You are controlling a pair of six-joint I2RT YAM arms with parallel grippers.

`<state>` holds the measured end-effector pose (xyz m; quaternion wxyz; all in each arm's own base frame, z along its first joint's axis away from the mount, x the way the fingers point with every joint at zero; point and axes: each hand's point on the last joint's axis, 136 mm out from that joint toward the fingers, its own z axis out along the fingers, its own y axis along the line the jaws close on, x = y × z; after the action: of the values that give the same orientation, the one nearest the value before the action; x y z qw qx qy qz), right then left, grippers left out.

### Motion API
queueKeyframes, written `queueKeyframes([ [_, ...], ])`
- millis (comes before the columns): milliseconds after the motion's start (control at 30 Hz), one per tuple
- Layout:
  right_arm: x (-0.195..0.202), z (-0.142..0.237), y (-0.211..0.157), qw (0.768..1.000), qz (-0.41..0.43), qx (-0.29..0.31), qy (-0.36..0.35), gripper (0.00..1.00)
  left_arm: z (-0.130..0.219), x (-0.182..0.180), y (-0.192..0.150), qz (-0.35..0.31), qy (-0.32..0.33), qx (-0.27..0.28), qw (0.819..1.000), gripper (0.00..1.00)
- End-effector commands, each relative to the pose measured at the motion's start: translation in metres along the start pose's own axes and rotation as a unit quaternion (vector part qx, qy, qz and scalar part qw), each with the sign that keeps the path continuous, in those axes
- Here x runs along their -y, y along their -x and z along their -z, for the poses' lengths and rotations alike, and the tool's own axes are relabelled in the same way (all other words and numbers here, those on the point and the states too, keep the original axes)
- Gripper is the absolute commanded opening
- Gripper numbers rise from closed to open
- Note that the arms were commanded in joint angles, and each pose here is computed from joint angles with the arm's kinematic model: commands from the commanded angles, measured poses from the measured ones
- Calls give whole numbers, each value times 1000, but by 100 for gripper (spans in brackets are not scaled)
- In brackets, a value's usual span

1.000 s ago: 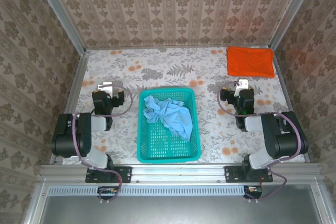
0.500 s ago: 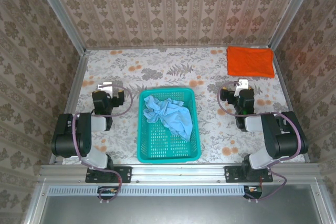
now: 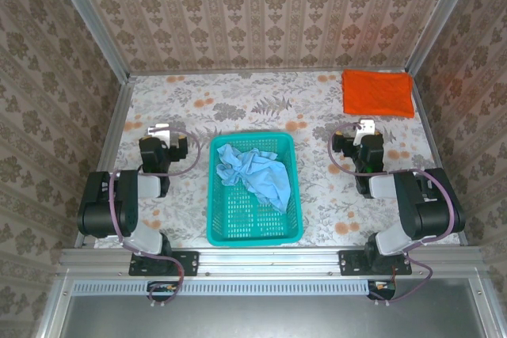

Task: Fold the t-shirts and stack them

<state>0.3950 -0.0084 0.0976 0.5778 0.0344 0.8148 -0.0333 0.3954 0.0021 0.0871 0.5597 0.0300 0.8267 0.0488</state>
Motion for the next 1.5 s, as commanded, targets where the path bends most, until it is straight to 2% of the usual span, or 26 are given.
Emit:
queueKeyframes([
  [0,-3,-2,2,1000,3,3,6,99,-1,2,8,4,-7,11,1000,100],
  [167,-6,7,10,1000,14,21,3,100,3,-1,17,5,1,20,1000,100],
  [300,2,32,40,999,1,30,-30,99,27,-7,48,-4,31,23,999,100],
  [367,9,44,55,997,-49,23,-45,100,41,-8,74,21,41,41,998,100],
  [400,15,52,62,992,-106,26,-59,99,49,-8,89,46,41,50,997,100],
  [467,6,67,82,986,-163,40,-18,100,60,-8,101,110,48,27,992,100],
  [533,-13,82,101,980,-177,74,53,100,65,9,115,139,-2,21,990,100],
  [633,-18,104,115,957,-231,144,100,99,70,7,107,212,9,-4,977,100],
  [667,-18,106,116,952,-245,149,108,100,72,5,104,224,17,-10,974,100],
  [700,-20,105,116,950,-256,135,116,99,71,14,104,230,-8,-11,973,100],
  [767,-31,99,119,952,-258,92,134,99,73,45,117,227,-98,6,969,100],
  [833,-51,88,116,953,-251,48,163,99,75,71,124,220,-144,-3,965,100],
  [933,-82,76,95,968,-200,-32,146,99,83,117,119,156,-175,-45,971,100],
  [1033,-124,81,74,974,-118,-120,154,86,96,153,112,96,-164,-97,977,100],
  [1133,-176,100,59,959,-59,-173,215,80,114,156,97,98,-131,-157,974,99],
  [1300,-252,134,24,912,11,-271,308,81,149,140,66,75,-96,-225,967,95],
  [1467,-288,133,-11,891,78,-327,304,87,174,121,25,70,-84,-276,955,90],
])
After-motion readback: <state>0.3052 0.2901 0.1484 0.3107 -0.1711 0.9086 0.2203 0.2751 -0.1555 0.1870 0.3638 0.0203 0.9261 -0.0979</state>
